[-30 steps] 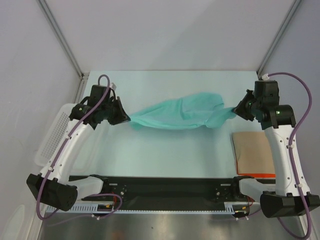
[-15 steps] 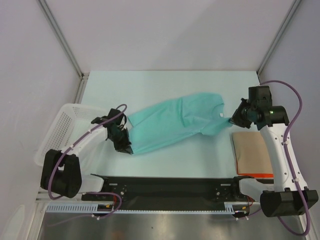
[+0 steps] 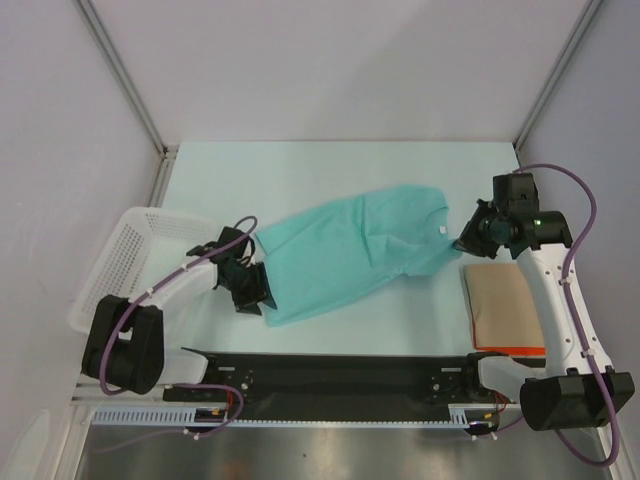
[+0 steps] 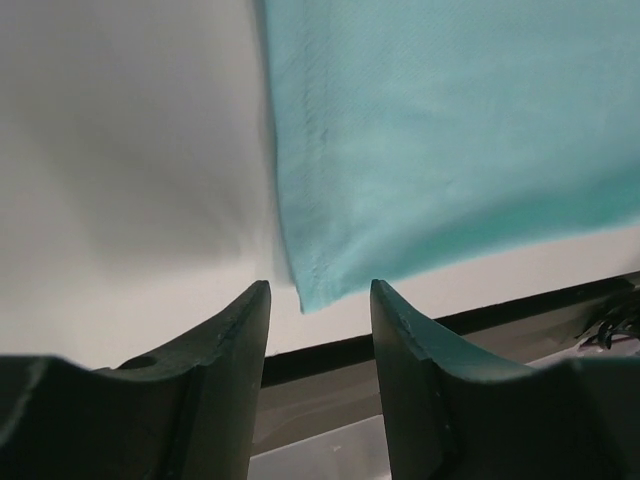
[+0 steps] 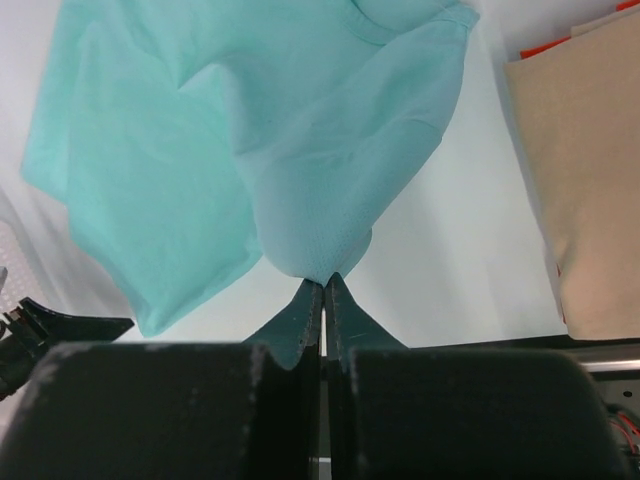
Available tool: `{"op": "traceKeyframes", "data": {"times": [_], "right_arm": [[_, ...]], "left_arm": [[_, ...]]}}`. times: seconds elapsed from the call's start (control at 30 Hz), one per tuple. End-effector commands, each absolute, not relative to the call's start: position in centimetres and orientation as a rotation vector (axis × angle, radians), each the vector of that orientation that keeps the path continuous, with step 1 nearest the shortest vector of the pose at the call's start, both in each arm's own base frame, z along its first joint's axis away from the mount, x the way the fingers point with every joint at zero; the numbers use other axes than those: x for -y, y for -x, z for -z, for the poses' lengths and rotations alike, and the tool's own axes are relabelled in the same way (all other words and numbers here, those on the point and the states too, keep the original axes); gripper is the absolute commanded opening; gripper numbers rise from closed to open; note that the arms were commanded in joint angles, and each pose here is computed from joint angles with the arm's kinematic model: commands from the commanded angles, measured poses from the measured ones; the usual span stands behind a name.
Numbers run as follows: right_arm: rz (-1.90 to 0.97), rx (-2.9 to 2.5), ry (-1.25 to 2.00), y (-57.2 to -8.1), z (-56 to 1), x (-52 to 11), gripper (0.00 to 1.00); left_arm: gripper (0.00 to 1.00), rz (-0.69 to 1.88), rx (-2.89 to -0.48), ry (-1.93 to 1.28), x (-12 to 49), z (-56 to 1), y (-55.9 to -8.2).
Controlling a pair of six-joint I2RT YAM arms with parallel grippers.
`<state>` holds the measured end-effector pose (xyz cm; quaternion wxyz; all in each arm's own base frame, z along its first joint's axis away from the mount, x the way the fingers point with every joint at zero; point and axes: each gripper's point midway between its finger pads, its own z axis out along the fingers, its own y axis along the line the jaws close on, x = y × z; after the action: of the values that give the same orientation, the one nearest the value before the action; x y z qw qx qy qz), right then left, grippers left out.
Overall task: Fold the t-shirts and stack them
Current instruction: Flatten the tshirt out
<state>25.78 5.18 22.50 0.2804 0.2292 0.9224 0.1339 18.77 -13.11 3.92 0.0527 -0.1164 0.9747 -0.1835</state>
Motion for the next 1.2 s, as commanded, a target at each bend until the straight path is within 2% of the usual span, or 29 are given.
{"op": "traceKeyframes", "data": {"times": [0.0,0.13,0.3,0.4,0.7,0.8,0.83,0.87,0.93,1.07,1.1,1.17], "right_arm": [[-0.382,-2.454,-0.584,-26.0,-22.8,-5.4,0.0],[-0.385,-2.45,-0.579,-26.0,-23.0,-5.4,0.0],[-0.399,-2.448,-0.575,-25.7,-23.1,-5.5,0.0],[-0.398,-2.454,-0.568,-25.5,-22.9,-5.6,0.0],[-0.411,-2.448,-0.576,-25.4,-23.0,-5.7,0.0],[-0.406,-2.443,-0.579,-25.6,-23.0,-5.7,0.0],[-0.407,-2.441,-0.583,-25.6,-23.1,-5.7,0.0],[-0.404,-2.436,-0.591,-25.8,-23.2,-5.6,0.0],[-0.406,-2.42,-0.61,-26.2,-23.5,-5.5,0.0],[-0.413,-2.357,-0.622,-28.1,-25.6,-5.4,0.0],[-0.412,-2.333,-0.621,-29.0,-26.7,-5.3,0.0],[-0.396,-2.292,-0.615,-30.1,-28.4,-4.9,0.0]], "left_arm": [[0.49,0.614,-2.958,0.36,13.9,-3.9,-17.6],[0.52,0.595,-2.995,0.365,14.7,-3.4,-15.8],[0.52,0.581,-2.973,0.388,14.7,-2.8,-16.2],[0.5,0.529,-2.996,0.377,14.4,-2.1,-16.6],[0.38,0.591,-3.024,0.433,15.0,-0.8,-15.7],[0.2,0.628,-3.026,0.433,15.5,-0.7,-15.8],[0.0,0.637,-3.027,0.434,15.6,-0.7,-15.8],[0.0,0.646,-3.02,0.433,15.7,-0.9,-15.9],[0.0,0.626,-2.983,0.423,15.6,-2.1,-17.0],[0.0,0.572,-2.818,0.36,15.3,-8.4,-20.9],[0.0,0.582,-2.743,0.328,15.4,-12.2,-22.7],[0.0,0.548,-2.655,0.319,14.9,-15.9,-24.6]]}}
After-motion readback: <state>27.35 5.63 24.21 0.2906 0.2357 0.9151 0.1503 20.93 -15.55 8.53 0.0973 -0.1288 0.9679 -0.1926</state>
